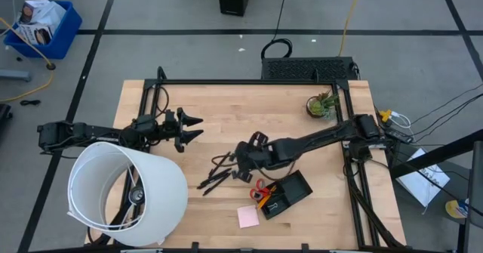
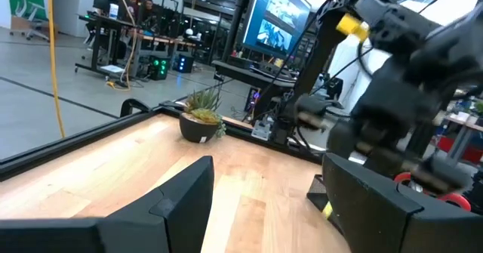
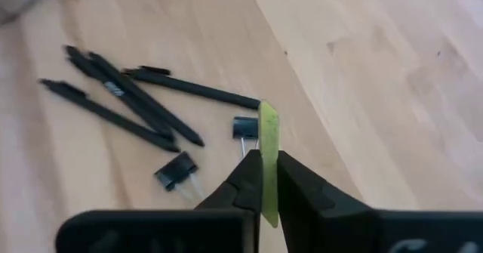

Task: Pick and place office supplies into organizer
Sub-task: Put the yellow eraser into the black desk organizer

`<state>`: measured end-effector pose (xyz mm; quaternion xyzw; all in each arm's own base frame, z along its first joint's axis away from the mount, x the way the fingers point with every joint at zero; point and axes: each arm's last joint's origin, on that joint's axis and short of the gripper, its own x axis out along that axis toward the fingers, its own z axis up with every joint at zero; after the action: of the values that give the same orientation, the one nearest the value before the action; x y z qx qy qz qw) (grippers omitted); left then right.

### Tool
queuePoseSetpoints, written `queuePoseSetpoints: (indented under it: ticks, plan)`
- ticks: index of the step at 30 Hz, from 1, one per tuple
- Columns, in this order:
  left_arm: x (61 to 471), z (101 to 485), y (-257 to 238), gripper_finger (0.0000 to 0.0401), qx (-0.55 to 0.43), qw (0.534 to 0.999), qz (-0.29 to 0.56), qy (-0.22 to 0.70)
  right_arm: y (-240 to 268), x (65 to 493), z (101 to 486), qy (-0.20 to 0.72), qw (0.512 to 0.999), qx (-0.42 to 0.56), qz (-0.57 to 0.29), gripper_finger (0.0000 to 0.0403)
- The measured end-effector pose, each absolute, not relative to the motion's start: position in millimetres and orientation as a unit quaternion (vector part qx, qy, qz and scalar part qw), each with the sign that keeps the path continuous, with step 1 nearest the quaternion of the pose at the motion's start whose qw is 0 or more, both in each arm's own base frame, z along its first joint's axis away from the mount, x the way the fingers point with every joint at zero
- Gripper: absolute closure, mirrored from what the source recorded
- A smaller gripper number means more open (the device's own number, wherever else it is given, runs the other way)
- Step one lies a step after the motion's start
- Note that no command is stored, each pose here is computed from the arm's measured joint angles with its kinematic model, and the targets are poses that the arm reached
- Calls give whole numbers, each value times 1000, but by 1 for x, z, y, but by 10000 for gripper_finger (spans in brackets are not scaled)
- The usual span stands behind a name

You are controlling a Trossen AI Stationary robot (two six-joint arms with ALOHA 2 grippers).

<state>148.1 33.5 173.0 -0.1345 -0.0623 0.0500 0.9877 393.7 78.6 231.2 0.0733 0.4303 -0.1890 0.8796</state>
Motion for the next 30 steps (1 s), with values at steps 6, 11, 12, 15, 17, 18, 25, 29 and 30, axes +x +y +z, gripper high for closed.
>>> queuePoseSetpoints:
  ticks: [6,11,12,15,17,18,25,29,30]
  plan:
    - [148,173,34,148,-135,988,50,-62,103,369,262,425,893,45,-144,381]
    - [148,173,34,148,-135,988,50,-62,126,347,282,419,903,-24,-94,378]
    - [148,173,34,148,-134,988,50,-62,131,342,287,412,906,-43,-87,381]
    - [148,173,34,148,-134,988,50,-62,144,329,297,400,909,-87,-70,390]
    - [148,173,33,148,-134,988,50,-62,154,321,300,396,909,-109,-66,390]
    - [148,173,34,148,-135,988,50,-62,159,317,301,394,910,-116,-61,388]
    - [148,173,34,148,-134,988,50,-63,184,297,303,387,906,-163,-47,380]
    - [148,173,34,148,-135,988,50,-62,190,293,303,386,905,-174,-35,386]
    - [148,173,34,148,-135,988,50,-62,190,292,302,387,905,-174,-35,386]
